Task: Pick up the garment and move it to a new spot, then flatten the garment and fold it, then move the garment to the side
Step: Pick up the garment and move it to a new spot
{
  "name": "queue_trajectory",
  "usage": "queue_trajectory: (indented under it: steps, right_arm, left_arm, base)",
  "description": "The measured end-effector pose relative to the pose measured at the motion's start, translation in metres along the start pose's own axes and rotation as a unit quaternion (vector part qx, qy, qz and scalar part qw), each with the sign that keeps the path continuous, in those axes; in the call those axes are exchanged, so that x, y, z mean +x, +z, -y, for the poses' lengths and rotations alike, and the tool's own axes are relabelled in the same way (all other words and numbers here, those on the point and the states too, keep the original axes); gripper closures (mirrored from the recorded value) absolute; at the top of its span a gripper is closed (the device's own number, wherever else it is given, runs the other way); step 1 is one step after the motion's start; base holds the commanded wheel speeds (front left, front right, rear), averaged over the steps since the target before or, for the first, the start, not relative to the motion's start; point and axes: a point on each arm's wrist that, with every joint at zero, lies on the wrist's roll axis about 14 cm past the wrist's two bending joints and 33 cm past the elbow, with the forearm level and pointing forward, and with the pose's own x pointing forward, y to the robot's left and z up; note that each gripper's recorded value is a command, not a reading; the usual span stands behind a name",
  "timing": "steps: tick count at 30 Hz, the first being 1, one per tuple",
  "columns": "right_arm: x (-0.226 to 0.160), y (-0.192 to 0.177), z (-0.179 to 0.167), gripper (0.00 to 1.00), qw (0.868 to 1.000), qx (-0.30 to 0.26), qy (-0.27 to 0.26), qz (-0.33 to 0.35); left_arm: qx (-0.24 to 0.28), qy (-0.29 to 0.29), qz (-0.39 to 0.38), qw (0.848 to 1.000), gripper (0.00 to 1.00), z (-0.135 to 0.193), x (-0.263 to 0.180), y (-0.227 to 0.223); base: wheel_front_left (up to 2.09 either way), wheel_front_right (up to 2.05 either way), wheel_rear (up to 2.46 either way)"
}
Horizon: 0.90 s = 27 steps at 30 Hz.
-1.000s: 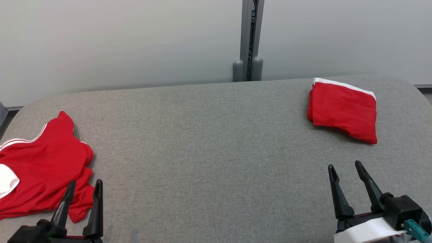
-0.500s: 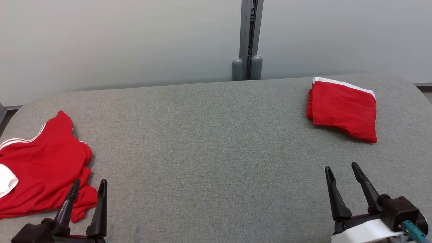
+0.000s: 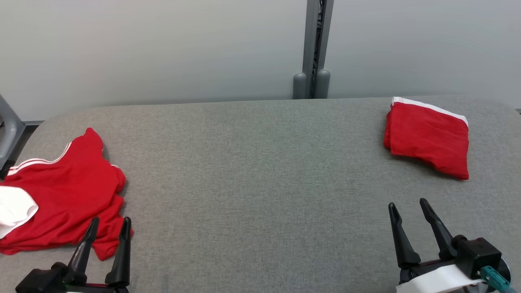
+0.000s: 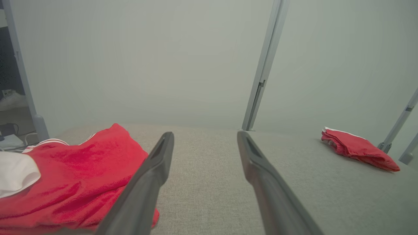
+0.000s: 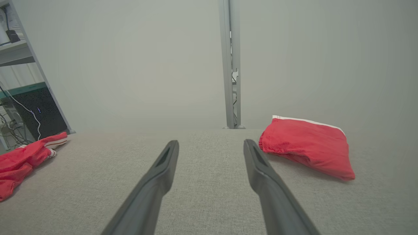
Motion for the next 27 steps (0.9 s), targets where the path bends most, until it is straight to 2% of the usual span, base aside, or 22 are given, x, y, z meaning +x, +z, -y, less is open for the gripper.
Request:
queue_trajectory:
  steps: [2, 16, 27]
  right_arm:
    - [0.004, -0.002, -0.008, 0.0, 1.0, 0.005, 0.012, -0.002]
    - [0.029, -0.014, -0.072, 0.0, 0.993, 0.031, 0.109, -0.02]
    - [0.042, -0.024, -0.13, 0.0, 0.98, 0.047, 0.191, -0.038]
  left_arm:
    - [-0.012, 0.013, 0.0, 1.0, 0.0, -0.007, -0.003, -0.001]
    - [0.011, 0.104, 0.021, 0.994, 0.0, -0.063, -0.045, 0.017]
    - [0.012, 0.175, 0.027, 0.984, 0.0, -0.094, -0.09, 0.019]
  base:
    - [0.0, 0.0, 0.0]
    - [0.0, 0.0, 0.0]
    - [0.0, 0.0, 0.0]
